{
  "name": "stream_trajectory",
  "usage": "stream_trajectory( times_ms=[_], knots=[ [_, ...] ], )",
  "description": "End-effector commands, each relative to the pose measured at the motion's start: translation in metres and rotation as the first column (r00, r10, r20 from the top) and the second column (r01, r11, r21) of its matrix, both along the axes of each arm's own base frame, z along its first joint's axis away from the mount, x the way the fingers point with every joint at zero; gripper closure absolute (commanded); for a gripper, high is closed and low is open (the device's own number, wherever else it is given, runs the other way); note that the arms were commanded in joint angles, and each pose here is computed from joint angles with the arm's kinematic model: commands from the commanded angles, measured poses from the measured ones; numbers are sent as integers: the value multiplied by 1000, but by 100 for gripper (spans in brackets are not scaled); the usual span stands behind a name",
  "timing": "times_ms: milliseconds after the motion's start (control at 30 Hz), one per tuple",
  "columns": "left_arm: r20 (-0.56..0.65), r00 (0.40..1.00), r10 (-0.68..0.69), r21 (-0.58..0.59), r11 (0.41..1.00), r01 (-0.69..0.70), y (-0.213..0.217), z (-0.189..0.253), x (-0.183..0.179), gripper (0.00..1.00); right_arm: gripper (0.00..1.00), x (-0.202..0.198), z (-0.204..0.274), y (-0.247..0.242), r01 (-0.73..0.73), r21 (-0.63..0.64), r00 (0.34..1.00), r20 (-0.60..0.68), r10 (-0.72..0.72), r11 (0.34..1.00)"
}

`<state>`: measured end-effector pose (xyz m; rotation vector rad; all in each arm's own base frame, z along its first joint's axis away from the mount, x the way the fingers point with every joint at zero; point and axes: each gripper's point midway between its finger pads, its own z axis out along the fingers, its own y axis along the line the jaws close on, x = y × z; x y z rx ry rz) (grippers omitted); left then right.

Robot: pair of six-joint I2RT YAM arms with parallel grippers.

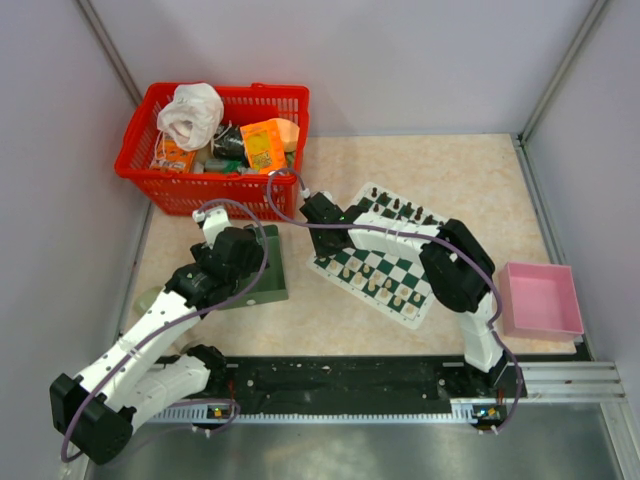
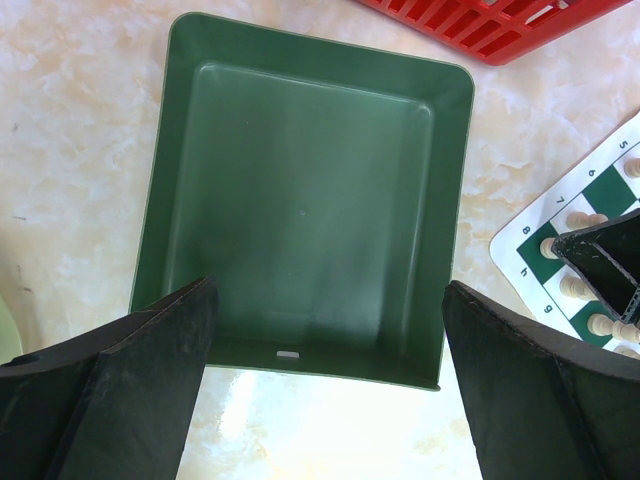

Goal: Set up the chess pieces on the board

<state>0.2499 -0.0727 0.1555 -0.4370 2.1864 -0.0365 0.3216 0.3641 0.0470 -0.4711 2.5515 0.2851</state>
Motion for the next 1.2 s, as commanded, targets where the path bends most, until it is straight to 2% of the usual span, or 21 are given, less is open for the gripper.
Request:
stream_trajectory(
  times_ms=[0, 433, 667, 900, 1167],
  knots=[
    [29, 1000, 9, -20, 1000, -9, -1, 4, 5, 1, 83, -6, 3, 1, -14, 0, 1000, -3, 14, 1000],
    [27, 1000, 6, -27, 1000, -5, -4, 3, 7, 1, 83, -13, -12, -2, -14, -19, 999, -36, 14, 1000],
    [27, 1000, 5, -21, 1000, -4, -4, 4, 8, 1, 76, -12, -9, 1, -17, -3, 999, -30, 17, 1000],
    [20, 1000, 8, -17, 1000, -8, -2, 1, 6, 1, 68, -10, 19, 8, -23, 48, 1000, -2, 23, 999],
    [25, 1000, 11, -15, 1000, -11, 0, 2, 4, 1, 63, 4, 88, 9, -20, 128, 994, 109, 6, 992]
  ],
)
